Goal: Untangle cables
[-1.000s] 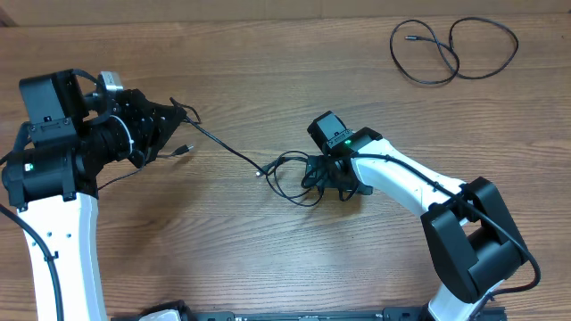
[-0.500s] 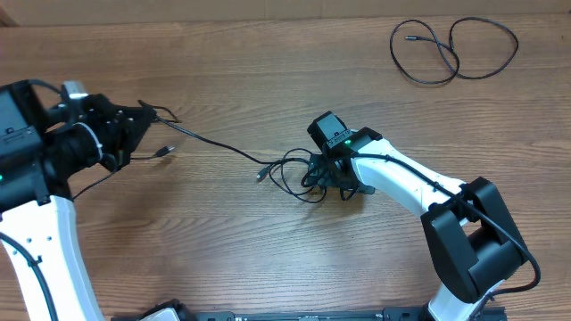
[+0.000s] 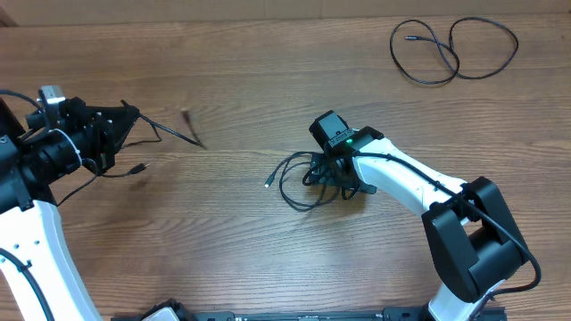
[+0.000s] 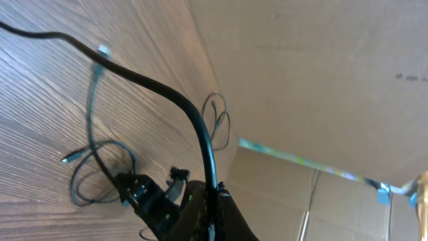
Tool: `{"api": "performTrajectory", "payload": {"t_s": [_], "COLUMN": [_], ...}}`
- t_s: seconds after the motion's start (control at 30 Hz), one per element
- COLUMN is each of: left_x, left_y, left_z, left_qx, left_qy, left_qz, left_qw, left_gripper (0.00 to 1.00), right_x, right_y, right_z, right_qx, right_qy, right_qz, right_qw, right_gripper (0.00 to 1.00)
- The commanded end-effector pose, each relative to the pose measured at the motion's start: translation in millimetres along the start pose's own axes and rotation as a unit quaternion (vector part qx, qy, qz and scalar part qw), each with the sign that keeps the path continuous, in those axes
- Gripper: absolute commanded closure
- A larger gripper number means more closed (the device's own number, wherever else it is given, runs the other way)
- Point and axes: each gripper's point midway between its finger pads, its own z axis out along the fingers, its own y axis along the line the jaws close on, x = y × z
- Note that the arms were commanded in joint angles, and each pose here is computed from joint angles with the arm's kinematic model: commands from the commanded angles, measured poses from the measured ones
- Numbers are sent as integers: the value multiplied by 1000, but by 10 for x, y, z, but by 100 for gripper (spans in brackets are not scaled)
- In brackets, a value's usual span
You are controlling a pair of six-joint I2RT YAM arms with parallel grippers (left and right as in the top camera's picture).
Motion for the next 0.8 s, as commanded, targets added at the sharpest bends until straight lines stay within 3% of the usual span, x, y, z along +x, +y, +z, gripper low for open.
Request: {"api": "performTrajectory", "payload": {"t_s": [0.0,0.1,0.27,0.5,0.77], "left_x": [82,63,-14,20,176], "left_y": [-160,-81,272,531,640], "left_z": [-79,-76,-55,42,279], "left_qx": [25,6,-93,-198,-270], "left_qy": [6,-3,-43,-65,-56], "left_qz": [41,45,44,95,154], "left_qw": [999,999,994,973,949], "left_gripper": [96,96,96,96,94], "right_x": [12,37,102,121,89], "right_y": [46,136,288,370,293], "right_z": [6,1,-22,-40,-136], "right_qx": [-16,-40,-82,-104,-95], "right_qy": [7,17,40,48,55], "right_qz": [9,9,-1,-1,13], "right_qw": [1000,999,996,993,994], "right_gripper": [0,0,0,0,0]}}
